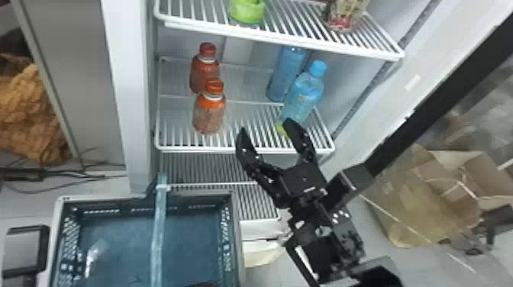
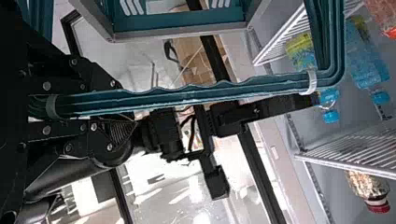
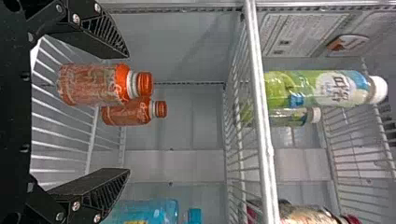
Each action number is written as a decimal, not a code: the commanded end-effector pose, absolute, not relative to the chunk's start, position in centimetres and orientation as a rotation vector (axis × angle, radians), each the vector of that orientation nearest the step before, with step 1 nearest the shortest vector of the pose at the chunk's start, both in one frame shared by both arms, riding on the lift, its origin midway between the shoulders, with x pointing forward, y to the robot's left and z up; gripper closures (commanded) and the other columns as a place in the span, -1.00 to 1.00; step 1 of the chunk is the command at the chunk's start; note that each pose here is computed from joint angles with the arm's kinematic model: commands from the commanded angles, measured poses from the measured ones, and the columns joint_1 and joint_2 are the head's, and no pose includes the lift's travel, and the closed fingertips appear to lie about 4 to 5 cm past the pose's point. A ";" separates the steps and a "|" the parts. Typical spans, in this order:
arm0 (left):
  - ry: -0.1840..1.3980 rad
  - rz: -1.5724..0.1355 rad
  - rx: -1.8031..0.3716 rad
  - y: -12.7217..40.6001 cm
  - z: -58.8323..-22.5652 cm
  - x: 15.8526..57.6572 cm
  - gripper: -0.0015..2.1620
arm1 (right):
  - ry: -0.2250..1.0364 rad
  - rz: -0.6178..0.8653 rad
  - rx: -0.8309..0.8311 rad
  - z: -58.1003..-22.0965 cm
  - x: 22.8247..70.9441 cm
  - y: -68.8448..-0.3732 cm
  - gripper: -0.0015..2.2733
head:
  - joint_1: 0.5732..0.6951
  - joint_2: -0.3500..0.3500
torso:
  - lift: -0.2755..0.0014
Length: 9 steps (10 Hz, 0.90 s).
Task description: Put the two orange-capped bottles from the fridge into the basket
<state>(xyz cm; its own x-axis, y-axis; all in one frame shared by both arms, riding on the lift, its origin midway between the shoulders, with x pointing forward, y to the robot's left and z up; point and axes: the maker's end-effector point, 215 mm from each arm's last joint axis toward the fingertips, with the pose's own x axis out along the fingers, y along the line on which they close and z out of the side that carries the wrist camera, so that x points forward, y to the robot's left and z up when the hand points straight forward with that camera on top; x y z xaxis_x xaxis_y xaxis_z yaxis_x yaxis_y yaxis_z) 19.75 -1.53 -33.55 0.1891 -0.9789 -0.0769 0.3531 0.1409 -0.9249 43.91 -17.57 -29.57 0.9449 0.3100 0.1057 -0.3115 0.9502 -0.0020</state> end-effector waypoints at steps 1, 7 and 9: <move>0.868 -1.158 -0.931 -1.5 -33.6 19.7 0.11 | -0.105 0.348 0.009 -30.2 45.6 -16.2 -0.83 | 1.00 -0.98 | -0.71; 0.880 -1.164 -0.938 -1.6 -33.7 19.4 0.11 | -0.041 0.409 -0.020 -33.9 48.9 -13.5 -0.83 | 1.00 -0.76 | -0.71; 0.881 -1.166 -0.939 -1.7 -33.7 19.3 0.11 | -0.042 0.416 -0.052 -34.2 49.8 -13.1 -0.83 | 1.00 -0.73 | -0.71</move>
<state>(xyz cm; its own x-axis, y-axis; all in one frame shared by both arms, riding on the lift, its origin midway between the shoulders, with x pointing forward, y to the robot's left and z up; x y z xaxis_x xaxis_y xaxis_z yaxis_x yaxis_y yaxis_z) 19.30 -1.67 -33.67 0.1756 -0.9814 -0.0777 0.3428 0.1349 -0.9297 49.47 -13.26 -34.09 0.9150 0.4023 0.0319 -0.4004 0.9149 -0.0514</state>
